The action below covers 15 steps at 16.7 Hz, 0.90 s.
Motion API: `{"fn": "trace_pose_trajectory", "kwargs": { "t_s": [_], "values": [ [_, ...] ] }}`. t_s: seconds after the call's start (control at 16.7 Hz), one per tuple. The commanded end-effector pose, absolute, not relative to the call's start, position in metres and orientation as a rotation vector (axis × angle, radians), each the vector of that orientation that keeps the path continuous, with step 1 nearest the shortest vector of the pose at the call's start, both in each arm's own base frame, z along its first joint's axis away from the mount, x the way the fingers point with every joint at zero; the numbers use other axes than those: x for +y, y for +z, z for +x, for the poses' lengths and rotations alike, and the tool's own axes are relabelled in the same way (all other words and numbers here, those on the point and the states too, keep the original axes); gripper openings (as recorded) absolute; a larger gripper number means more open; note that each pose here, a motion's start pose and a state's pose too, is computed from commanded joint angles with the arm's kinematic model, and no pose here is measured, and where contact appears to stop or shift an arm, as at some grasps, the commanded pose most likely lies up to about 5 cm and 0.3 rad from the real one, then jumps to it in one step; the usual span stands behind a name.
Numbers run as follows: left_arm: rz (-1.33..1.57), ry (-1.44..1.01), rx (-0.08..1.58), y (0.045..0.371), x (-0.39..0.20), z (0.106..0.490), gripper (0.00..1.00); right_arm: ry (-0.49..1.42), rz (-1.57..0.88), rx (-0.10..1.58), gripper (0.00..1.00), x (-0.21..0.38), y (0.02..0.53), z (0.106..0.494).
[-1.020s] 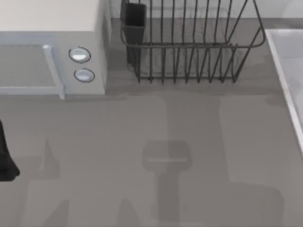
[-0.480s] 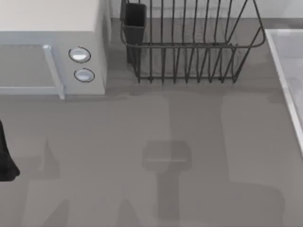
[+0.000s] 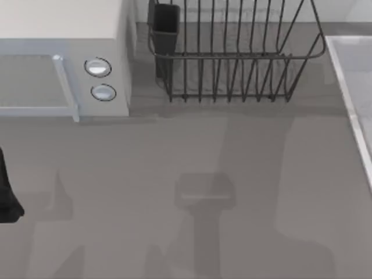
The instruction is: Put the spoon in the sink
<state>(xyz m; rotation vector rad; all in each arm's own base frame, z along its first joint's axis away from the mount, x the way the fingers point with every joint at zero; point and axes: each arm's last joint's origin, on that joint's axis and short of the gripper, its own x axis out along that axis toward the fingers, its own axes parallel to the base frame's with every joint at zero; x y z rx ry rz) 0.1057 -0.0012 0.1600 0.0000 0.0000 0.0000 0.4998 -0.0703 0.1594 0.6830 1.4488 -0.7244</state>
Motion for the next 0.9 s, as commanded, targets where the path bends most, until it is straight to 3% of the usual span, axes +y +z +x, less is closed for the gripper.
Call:
{"fn": "trace_pose_trajectory", "kwargs": {
  "t_s": [0.36, 0.9],
  "values": [
    [0.0, 0.0, 0.0, 0.16, -0.0012, 0.1057, 1.0, -0.72, 0.686, 1.435, 0.0, -0.0705, 0.158, 0.4993],
    [0.0, 0.0, 0.0, 0.16, -0.0012, 0.1057, 1.0, -0.72, 0.686, 1.435, 0.68, -0.0705, 0.158, 0.4993]
  ]
}}
